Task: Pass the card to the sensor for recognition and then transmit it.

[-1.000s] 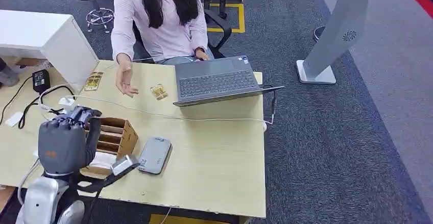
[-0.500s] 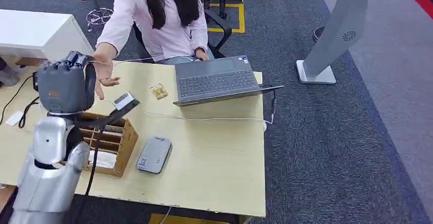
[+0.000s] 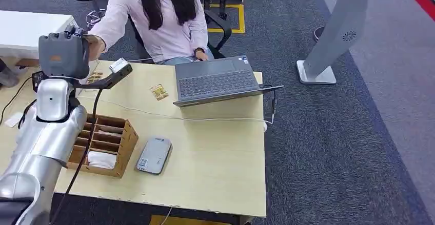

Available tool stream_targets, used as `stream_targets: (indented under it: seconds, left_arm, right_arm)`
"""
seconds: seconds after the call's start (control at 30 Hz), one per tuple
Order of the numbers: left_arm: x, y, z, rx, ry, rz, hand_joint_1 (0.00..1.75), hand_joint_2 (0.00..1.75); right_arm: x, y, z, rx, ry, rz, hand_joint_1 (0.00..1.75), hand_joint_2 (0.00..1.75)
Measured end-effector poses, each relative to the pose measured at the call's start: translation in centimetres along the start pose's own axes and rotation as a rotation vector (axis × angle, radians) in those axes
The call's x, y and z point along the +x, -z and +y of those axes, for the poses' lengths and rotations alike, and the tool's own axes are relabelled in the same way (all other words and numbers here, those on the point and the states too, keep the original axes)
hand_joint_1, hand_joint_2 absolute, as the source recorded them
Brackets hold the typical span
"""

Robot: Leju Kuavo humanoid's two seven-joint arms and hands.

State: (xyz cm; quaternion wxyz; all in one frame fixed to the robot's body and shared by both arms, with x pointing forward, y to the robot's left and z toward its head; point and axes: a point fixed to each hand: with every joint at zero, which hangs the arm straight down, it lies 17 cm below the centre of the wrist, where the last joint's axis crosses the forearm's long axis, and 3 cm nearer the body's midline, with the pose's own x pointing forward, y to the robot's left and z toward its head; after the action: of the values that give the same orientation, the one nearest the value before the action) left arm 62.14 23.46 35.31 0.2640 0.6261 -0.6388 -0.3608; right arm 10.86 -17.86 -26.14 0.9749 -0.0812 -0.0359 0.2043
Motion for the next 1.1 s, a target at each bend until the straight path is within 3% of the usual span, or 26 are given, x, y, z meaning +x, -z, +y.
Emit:
stream_targets:
  seconds: [0.23,0.27,0.57,0.77,0.97,1.1]
  left_arm:
    - [-0.2,-0.6,-1.4,-0.037,0.008,0.0,1.75,1.75]
    - [-0.3,-0.6,-1.5,-0.039,0.007,-0.001,0.05,1.75]
    - [-0.7,-1.3,-1.5,-0.011,-0.018,0.009,0.0,1.75]
    - [0.7,-4.7,-0.6,0.056,-0.161,-0.004,0.0,1.75]
    - [1.0,-12.9,2.9,0.168,-0.401,0.012,0.0,1.75]
    - [-3.4,-21.7,6.0,0.299,-0.787,0.124,0.0,1.75]
  right_arm:
    - [0.0,0.0,0.0,0.0,0.0,-0.001,0.0,0.0]
    - [0.0,0.0,0.0,0.0,0.0,-0.001,0.0,0.0]
    - [0.1,0.0,0.0,-0.002,0.0,-0.003,0.0,0.0]
    - [-0.3,0.1,-0.3,-0.016,0.004,0.01,0.0,0.0]
    - [-2.1,0.5,-0.4,-0.031,0.016,0.01,0.0,0.0]
    - [-3.6,0.8,0.0,-0.02,0.062,0.017,0.0,0.0]
